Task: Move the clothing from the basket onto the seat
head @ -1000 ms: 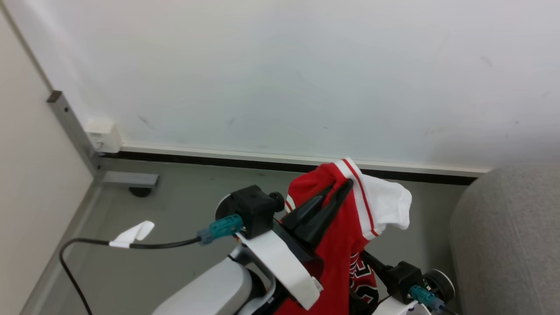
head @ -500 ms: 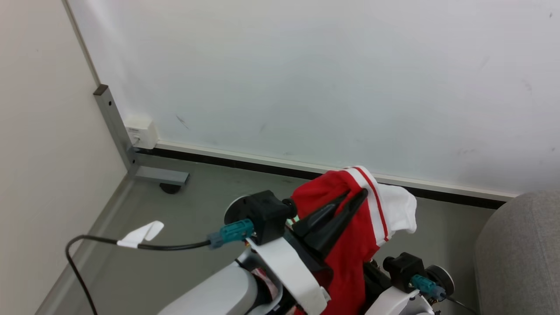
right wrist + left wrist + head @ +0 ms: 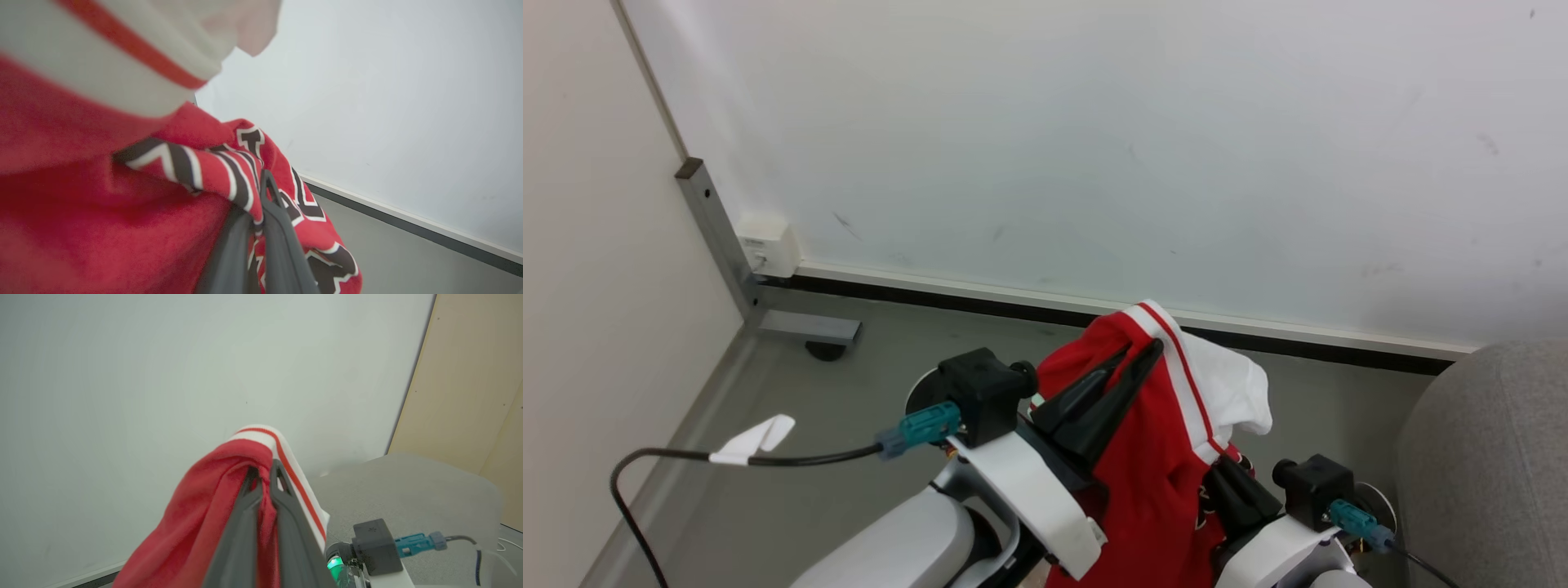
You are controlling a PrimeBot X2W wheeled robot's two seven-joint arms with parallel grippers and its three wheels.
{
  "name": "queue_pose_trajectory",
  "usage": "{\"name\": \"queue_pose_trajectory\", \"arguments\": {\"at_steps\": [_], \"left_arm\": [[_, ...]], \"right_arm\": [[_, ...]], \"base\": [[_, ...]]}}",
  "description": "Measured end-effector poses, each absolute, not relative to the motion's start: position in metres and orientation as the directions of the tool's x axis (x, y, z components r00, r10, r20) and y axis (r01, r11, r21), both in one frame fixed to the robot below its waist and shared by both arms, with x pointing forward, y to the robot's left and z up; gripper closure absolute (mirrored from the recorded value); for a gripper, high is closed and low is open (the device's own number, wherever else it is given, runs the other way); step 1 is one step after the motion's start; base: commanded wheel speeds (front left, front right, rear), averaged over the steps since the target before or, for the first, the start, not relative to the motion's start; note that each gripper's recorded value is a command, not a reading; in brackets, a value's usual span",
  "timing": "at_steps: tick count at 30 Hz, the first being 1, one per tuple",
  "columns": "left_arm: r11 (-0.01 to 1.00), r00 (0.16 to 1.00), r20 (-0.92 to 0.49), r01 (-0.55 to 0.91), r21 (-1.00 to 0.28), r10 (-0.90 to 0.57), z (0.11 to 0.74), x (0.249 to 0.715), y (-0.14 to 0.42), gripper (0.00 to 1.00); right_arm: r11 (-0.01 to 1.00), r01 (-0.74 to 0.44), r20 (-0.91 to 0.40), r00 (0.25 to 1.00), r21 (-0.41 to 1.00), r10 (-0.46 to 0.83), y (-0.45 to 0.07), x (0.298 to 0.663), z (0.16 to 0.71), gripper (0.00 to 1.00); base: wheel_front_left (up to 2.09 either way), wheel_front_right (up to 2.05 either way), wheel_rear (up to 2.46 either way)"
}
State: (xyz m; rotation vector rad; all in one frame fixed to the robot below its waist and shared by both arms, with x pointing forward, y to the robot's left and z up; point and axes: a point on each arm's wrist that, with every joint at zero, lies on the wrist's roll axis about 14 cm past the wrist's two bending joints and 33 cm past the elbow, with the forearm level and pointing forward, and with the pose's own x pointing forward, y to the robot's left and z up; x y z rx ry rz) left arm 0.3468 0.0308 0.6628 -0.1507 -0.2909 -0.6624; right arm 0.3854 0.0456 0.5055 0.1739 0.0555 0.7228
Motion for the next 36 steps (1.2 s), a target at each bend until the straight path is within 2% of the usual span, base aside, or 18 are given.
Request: {"name": "queue_pose_trajectory", "arguments": {"at_steps": [9, 16, 18, 19, 29, 36], "left_arm": [[0.797, 0.778, 0.280, 0.601, -0.068, -0.563, 0.642, 0.362, 0.039, 1.00], [0.759, 0.753, 0.236, 0.645, -0.087, -0.614, 0.623, 0.364, 0.020, 1.00], [0.742, 0.740, 0.225, 0.664, -0.093, -0.634, 0.618, 0.364, 0.012, 0.26], [0.733, 0.732, 0.219, 0.674, -0.096, -0.645, 0.616, 0.364, 0.008, 0.00], [0.613, 0.621, 0.209, 0.783, -0.108, -0.756, 0.603, 0.362, -0.038, 0.00], [0.522, 0.533, 0.182, 0.846, -0.108, -0.826, 0.586, 0.360, -0.069, 0.00]], "right_arm": [[0.782, -0.542, 0.102, 0.836, 0.308, 0.539, 0.008, 0.403, 0.529, 1.00], [0.797, -0.470, 0.192, 0.883, 0.380, 0.429, -0.028, 0.414, 0.556, 1.00], [0.804, -0.449, 0.214, 0.893, 0.389, 0.395, -0.039, 0.415, 0.562, 1.00], [0.811, -0.438, 0.220, 0.899, 0.389, 0.379, -0.046, 0.416, 0.564, 1.00], [0.886, -0.288, 0.269, 0.943, 0.363, 0.196, -0.117, 0.419, 0.578, 1.00], [0.929, -0.135, 0.303, 0.953, 0.343, 0.027, -0.181, 0.411, 0.588, 1.00]], "base": [[0.00, 0.00, 0.00], [0.00, 0.00, 0.00], [0.00, 0.00, 0.00], [0.00, 0.00, 0.00], [0.00, 0.00, 0.00], [0.00, 0.00, 0.00]]}}
